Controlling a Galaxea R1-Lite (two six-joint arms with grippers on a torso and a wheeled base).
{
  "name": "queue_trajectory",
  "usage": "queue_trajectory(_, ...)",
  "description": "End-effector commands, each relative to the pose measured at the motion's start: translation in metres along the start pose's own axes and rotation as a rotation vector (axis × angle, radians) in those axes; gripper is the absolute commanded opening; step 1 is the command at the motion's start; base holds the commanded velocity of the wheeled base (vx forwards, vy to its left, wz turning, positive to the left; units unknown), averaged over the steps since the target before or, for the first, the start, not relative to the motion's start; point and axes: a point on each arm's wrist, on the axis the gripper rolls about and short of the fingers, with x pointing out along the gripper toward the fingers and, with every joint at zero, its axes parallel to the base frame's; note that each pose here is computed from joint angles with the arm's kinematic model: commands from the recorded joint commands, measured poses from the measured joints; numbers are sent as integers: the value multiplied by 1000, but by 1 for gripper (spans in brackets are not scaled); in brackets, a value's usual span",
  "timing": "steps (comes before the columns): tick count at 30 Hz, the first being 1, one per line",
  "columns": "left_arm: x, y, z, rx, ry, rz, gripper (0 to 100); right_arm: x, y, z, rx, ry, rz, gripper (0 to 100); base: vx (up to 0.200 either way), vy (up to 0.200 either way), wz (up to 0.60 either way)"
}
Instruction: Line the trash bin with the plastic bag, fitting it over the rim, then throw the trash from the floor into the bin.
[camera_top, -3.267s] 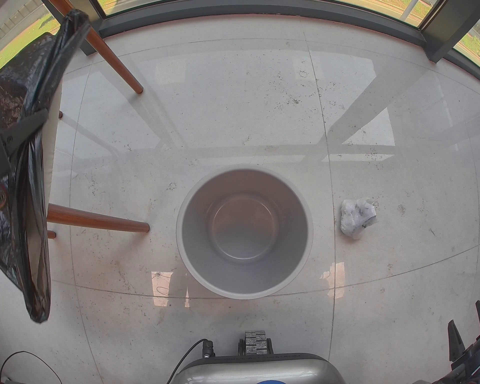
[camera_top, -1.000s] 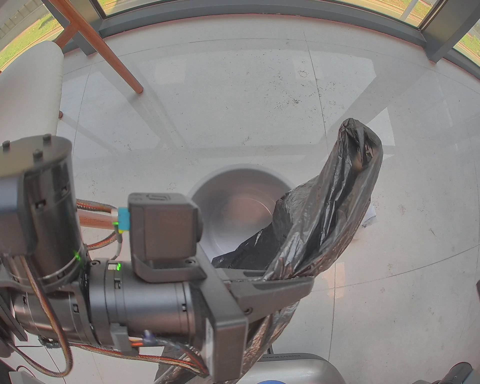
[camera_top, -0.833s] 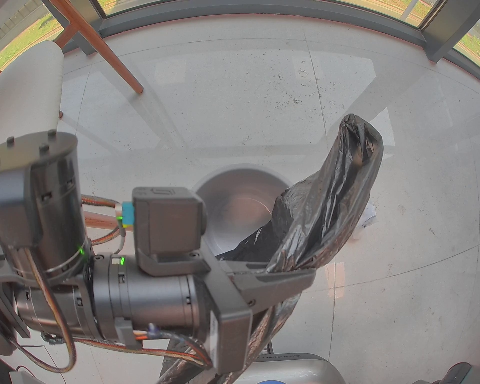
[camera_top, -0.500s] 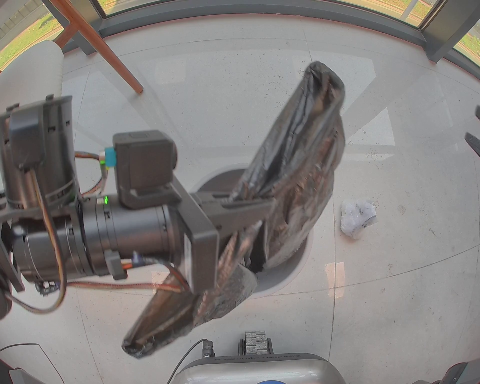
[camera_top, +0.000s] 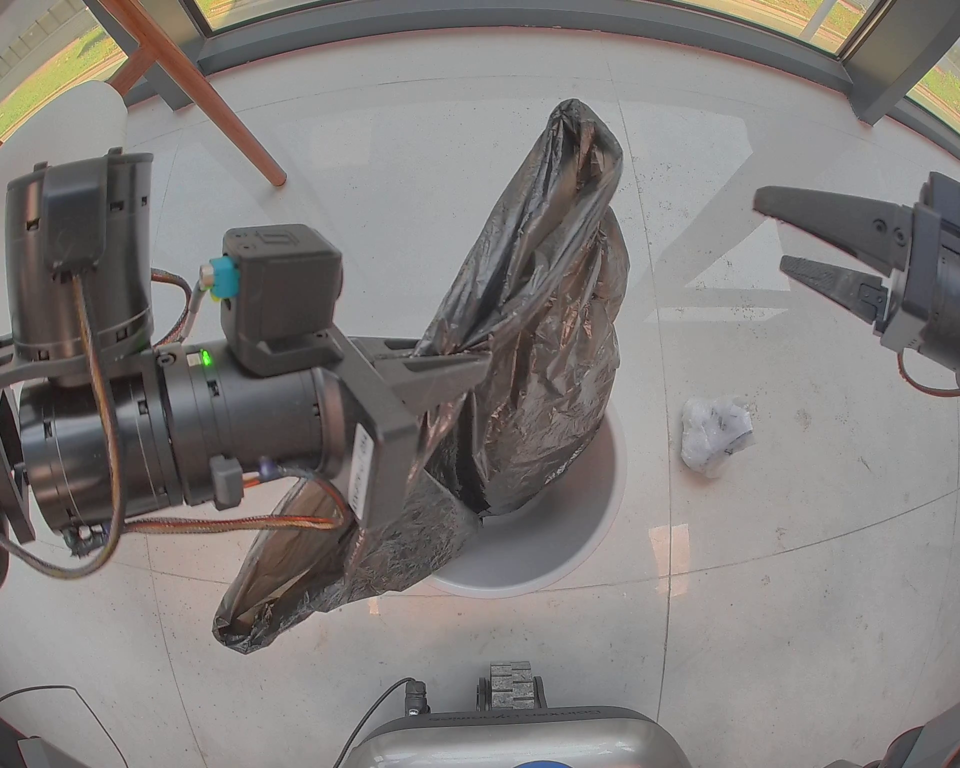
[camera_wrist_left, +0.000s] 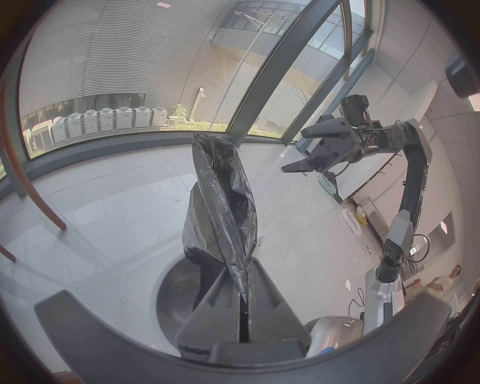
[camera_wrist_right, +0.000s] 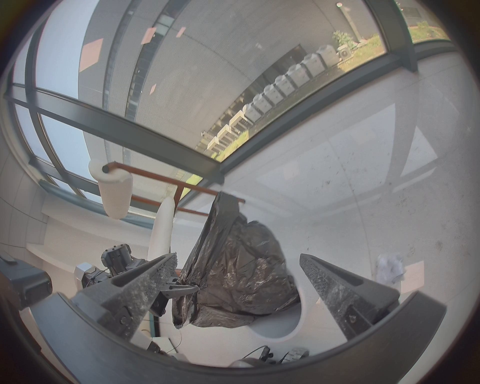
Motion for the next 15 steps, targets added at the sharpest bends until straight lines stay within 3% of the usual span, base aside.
queue_trajectory(1,3,-23,-1,19,16,-41,0,29,11,-10,10,111,34,100,0,0,0)
queue_trajectory(7,7,-39,-13,29,66,-60,0,40,25,-16,12,198,54,100,0,0,0)
queue_trajectory(15,7,-39,-16,28,82,-29,0,54,23,-28,5,243,-36,100,0,0,0)
